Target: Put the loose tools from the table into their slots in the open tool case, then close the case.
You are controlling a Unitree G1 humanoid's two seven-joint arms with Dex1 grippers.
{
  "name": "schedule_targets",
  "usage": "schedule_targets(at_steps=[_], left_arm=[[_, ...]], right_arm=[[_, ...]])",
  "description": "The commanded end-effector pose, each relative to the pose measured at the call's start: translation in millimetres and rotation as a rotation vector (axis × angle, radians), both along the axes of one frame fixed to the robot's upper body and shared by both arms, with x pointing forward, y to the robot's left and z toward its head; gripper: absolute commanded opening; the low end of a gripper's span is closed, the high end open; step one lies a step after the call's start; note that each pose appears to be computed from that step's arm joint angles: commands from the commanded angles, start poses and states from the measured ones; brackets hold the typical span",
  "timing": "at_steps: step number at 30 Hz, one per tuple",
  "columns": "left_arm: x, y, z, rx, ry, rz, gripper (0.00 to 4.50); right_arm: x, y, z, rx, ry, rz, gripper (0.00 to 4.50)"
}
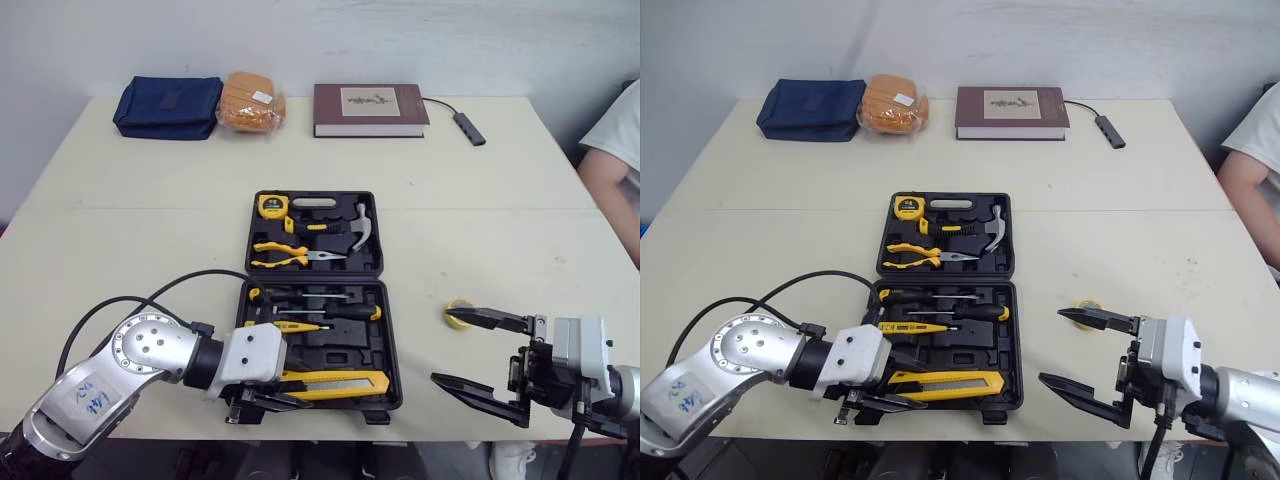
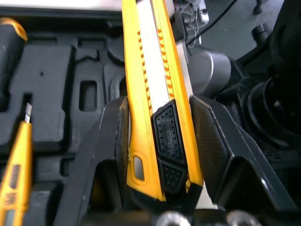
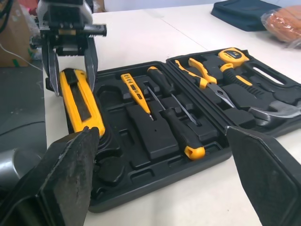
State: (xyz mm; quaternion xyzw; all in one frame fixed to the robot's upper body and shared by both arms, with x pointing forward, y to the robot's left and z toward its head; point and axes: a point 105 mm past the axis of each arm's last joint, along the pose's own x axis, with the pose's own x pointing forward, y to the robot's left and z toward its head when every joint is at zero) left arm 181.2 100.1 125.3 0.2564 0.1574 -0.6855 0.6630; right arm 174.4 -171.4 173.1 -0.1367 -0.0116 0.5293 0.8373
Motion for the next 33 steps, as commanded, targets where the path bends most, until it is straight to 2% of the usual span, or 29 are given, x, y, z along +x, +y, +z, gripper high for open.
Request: schedule_targets(at_steps=[1,8,14,20,29,33], left_arm=[[4,-3,8,-0.041,-0.057,0.015,1.31],[22,2,9,-0.026,-0.103,0.046,1.31],[32,-5,0,0.05,-0.153,-0.016,1.31],[44,-4,-8,0.111,-0.217,0.024,1.31],[49,-1,-15,0.153,-0.216,0.02,1.31],[51,0,-10,0.142,-0.225,0.031,1.31]], right_arm=[[-8,4,8,0.008,-0.022,0.018,4.5],[-10,2,6,0.008,-0.01,0.012,4.5],[-5,3,5,0.007,-0.028,0.006,4.5],[-3,2,5,0.001,-0.046,-0.007,4.5],[1,2,4,-0.005,-0.063,-0.011,4.5],[2,1,4,-0.007,-0.064,-0.01,4.5]])
